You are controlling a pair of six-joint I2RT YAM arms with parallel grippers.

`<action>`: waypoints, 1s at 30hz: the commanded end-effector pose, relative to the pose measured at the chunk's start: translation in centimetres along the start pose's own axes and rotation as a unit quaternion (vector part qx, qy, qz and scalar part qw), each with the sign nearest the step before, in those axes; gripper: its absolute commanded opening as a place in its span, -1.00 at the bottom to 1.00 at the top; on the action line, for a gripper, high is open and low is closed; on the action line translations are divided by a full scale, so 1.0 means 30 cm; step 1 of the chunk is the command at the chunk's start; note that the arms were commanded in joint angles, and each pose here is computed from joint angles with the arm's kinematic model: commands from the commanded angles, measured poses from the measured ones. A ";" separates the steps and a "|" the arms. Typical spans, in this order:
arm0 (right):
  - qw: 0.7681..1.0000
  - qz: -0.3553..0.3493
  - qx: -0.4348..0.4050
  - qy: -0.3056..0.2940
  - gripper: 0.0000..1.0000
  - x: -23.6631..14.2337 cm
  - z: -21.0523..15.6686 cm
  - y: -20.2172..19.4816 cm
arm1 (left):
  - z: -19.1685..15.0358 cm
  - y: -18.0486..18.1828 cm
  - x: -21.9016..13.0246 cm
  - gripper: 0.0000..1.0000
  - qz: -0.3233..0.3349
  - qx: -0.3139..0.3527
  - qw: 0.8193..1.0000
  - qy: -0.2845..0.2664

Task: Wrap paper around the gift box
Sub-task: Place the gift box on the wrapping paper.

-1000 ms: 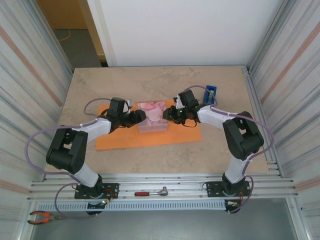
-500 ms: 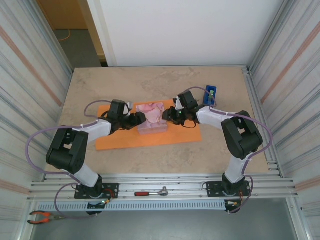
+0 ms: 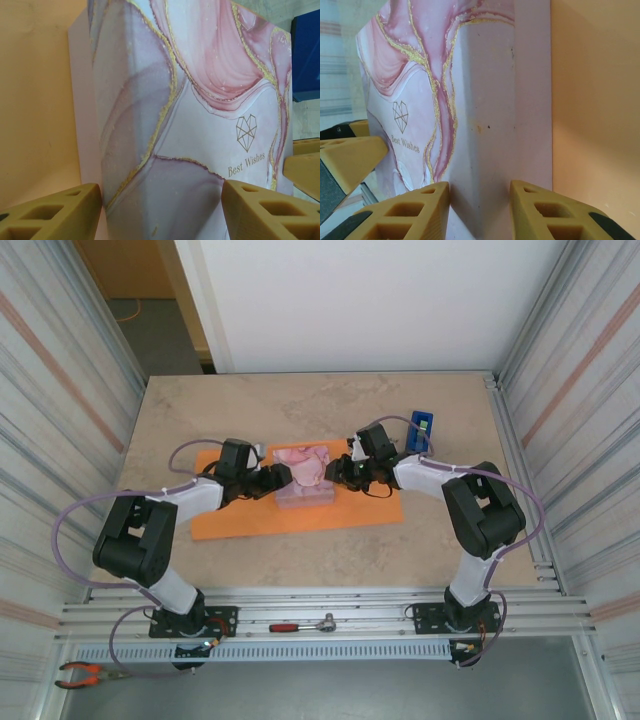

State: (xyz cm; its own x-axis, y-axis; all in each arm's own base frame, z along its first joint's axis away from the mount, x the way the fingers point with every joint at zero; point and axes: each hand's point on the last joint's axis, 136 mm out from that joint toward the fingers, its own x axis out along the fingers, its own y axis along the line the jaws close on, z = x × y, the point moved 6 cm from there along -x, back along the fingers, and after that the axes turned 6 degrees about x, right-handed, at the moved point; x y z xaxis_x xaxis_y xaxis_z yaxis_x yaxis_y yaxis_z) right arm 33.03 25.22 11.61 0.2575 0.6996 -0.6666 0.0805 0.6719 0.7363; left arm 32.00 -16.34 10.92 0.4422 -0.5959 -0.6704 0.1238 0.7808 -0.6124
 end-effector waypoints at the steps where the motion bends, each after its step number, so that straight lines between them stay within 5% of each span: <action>1: 1.000 0.000 0.007 0.015 -0.27 0.014 -0.026 -0.012 | 0.018 -0.022 0.013 0.31 -0.010 0.015 1.000 -0.003; 4: 1.000 0.000 0.007 0.012 -0.18 0.009 -0.022 -0.011 | 0.021 -0.023 0.011 0.31 -0.008 0.016 1.000 -0.004; 12: 0.999 -0.015 0.011 -0.030 0.54 -0.101 0.005 -0.026 | 0.062 -0.008 -0.011 0.37 -0.003 0.017 1.000 -0.016; 23: 0.985 -0.131 0.065 -0.093 0.58 -0.369 -0.067 -0.304 | 0.077 -0.011 -0.114 0.49 0.003 0.035 0.999 -0.040; 30: 0.980 -0.168 0.077 -0.077 0.50 -0.390 -0.125 -0.413 | 0.036 -0.019 -0.157 0.58 0.002 0.036 0.998 -0.051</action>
State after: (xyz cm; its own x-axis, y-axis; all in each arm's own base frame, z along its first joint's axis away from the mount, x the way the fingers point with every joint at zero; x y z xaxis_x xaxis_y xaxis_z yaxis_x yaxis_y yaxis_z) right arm 26.49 10.20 10.33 0.3595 0.4196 -0.8335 0.3439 0.7707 0.5364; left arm 31.70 -13.97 15.09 0.5350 -0.5839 -0.6106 0.1774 0.7843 -0.5945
